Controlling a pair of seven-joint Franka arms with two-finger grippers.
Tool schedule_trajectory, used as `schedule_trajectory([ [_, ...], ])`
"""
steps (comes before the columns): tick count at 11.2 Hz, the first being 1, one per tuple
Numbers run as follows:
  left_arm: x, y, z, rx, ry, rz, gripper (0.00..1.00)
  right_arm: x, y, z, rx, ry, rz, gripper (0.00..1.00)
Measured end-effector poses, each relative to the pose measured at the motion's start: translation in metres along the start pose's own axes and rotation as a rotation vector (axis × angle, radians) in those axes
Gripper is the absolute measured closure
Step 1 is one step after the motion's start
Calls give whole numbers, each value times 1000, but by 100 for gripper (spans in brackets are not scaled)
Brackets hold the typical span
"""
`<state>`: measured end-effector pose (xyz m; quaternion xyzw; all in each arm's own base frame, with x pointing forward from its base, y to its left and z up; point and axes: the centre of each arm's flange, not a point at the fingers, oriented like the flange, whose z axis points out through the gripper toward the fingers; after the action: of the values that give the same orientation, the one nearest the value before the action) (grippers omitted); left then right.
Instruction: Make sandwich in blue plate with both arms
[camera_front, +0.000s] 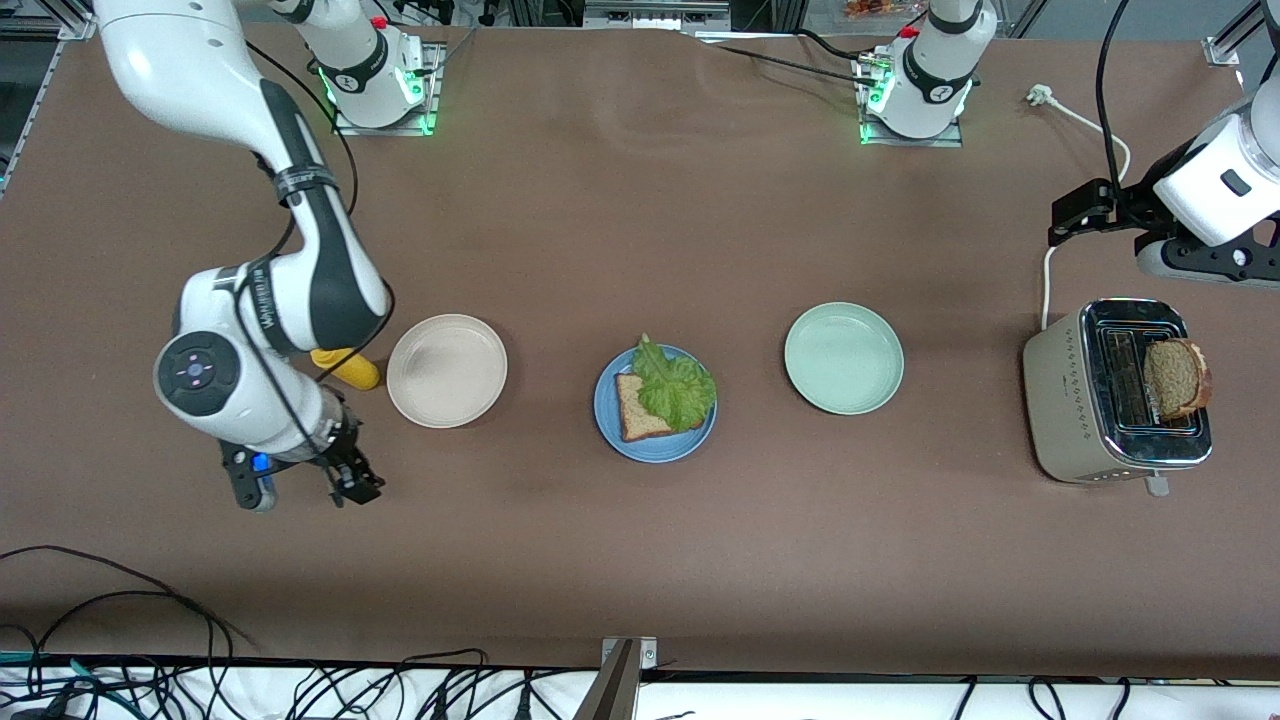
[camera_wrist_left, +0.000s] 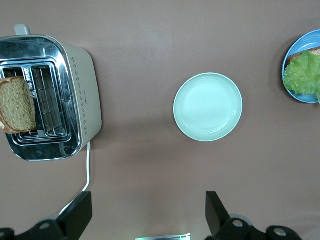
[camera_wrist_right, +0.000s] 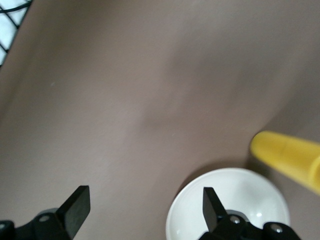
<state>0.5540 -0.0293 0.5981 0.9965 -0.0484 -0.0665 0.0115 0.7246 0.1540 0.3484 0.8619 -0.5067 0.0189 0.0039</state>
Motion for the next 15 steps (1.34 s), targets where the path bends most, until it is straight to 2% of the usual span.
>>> schedule_trajectory([
  [3,0,1,0,0,0,3,0,52,28,-8,-34,-16,-46,0],
  [5,0,3,0,1,1,5,0,84,53,-20,-40,-56,-76,0],
  [6,0,3,0,1,1,5,0,103,68,-25,-33,-99,-100,0],
  [8,1,3,-1,1,9,6,0,148,105,-25,27,-217,-168,0],
  [10,2,3,-1,1,13,6,0,173,135,-4,61,-301,-233,0],
  [12,2,3,-1,1,15,6,0,174,153,26,84,-394,-250,0],
  [15,2,3,-1,1,17,6,0,160,175,69,99,-533,-179,0],
])
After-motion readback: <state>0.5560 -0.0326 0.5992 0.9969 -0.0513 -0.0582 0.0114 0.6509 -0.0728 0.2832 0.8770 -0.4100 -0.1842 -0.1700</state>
